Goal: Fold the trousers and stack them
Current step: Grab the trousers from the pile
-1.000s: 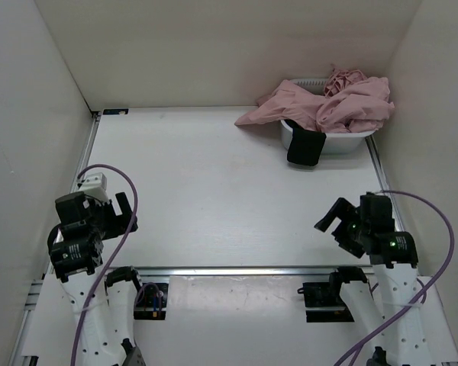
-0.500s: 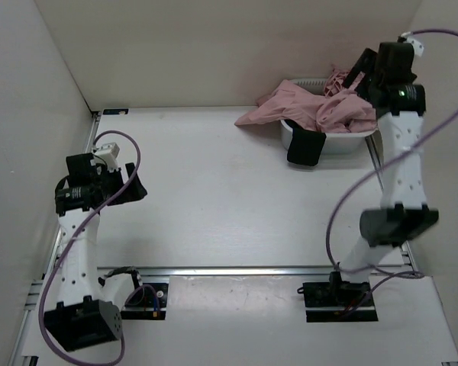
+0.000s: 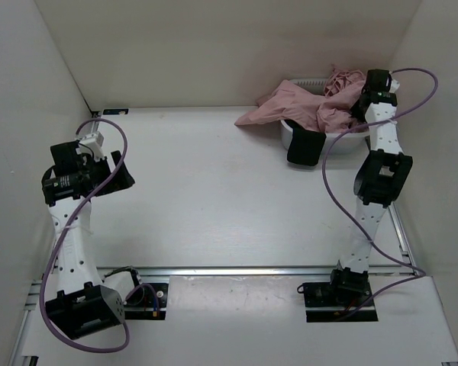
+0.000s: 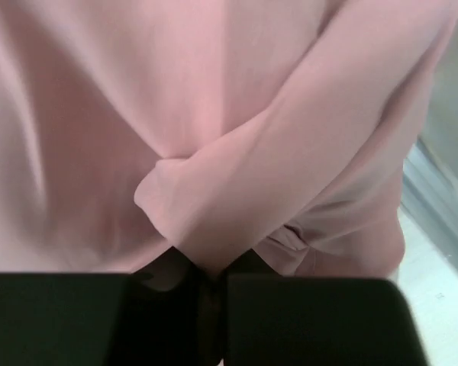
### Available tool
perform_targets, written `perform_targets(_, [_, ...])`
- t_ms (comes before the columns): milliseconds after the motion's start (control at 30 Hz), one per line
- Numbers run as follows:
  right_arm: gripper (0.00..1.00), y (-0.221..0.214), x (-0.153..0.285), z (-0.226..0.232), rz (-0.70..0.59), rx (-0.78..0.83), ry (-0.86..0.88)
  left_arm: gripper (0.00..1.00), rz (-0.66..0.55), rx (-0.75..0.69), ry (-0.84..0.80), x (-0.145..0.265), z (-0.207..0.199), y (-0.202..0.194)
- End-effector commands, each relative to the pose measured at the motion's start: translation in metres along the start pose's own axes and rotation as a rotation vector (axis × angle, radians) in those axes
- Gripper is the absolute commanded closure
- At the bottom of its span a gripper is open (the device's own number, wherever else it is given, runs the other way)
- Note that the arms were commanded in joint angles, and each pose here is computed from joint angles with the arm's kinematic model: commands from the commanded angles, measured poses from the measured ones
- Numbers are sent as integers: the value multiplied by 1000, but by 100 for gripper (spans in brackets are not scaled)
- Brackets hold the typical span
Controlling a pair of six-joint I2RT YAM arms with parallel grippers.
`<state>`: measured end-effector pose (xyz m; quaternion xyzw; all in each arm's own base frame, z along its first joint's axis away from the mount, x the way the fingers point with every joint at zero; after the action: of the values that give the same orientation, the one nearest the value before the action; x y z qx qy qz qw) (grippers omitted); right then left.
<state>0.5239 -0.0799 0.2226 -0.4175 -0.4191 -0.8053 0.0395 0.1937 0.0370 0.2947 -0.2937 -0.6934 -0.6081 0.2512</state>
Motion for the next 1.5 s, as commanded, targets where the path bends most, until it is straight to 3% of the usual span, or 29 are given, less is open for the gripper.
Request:
perform_targets(0, [100, 29, 83, 33, -207, 47, 148, 0, -18, -1, -20, 4, -2, 6])
perform_targets(167, [100, 35, 202, 58, -368, 182, 347, 0, -36, -5, -89, 7, -8, 6])
perform_targets(267, [100, 23, 296, 79, -430, 239, 598, 0, -50, -9, -115, 9, -10, 9])
perform_targets(300, [100, 10, 352, 88, -465, 270, 757, 0, -51, -9, -127, 9, -11, 9])
perform_targets(333, [100, 5, 382, 94, -509, 263, 846, 0, -51, -9, -127, 9, -11, 9])
perform_targets(467, [100, -43, 481, 106, -501, 184, 1224, 0, -93, -26, -130, 10, -11, 16])
perform_targets(567, [100, -71, 500, 110, -373, 39, 1355, 0, -131, -42, -125, 15, -11, 28])
perform_targets(667, [100, -106, 483, 118, -198, -36, 1325, 0, -181, -62, -88, 22, -9, 42])
perform_targets(767, [97, -147, 440, 111, -12, -61, 1151, 0, -212, -72, -56, 26, -7, 51])
perform_targets(800, [70, -158, 426, 104, 29, -47, 1054, 0, -203, -68, -45, 24, -5, 52])
perform_targets(867, [45, -180, 375, 81, 147, 29, 744, 0, -183, -60, -37, 19, -3, 50])
perform_targets(900, [23, -191, 357, 70, 186, 101, 666, 0, -183, -60, -37, 18, -3, 50])
perform_targets(933, [17, -201, 344, 59, 220, 174, 594, 0, -145, -46, -31, 9, 0, 43])
perform_targets(1033, [10, -227, 303, 12, 307, 302, 301, 0, -27, -19, -31, -5, 0, 24])
perform_targets(1133, [10, -239, 281, -21, 348, 344, 224, 0, 165, -12, -62, -29, -8, -5])
perform_targets(1267, [10, -248, 268, -13, 402, 329, 346, 1, 351, -95, -167, -55, -37, -44])
perform_targets(1367, [10, -249, 260, 8, 420, 368, 424, 0, 377, -159, -168, -75, -45, -58])
perform_targets(1467, [9, -255, 245, 30, 475, 429, 398, 0, 405, -185, -201, -100, -52, -62])
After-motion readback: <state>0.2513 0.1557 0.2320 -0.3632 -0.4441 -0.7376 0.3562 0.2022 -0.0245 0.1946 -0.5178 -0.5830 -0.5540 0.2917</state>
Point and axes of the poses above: each gripper's point midway between its finger pads, its own x axis back along the fingers, its own z axis along the line the jaws close on, y = z × x, the point moved 10 cm from there along x, back along the fingers, and after that the axes turned 8 degrees about -x, right-handed, at the moved point
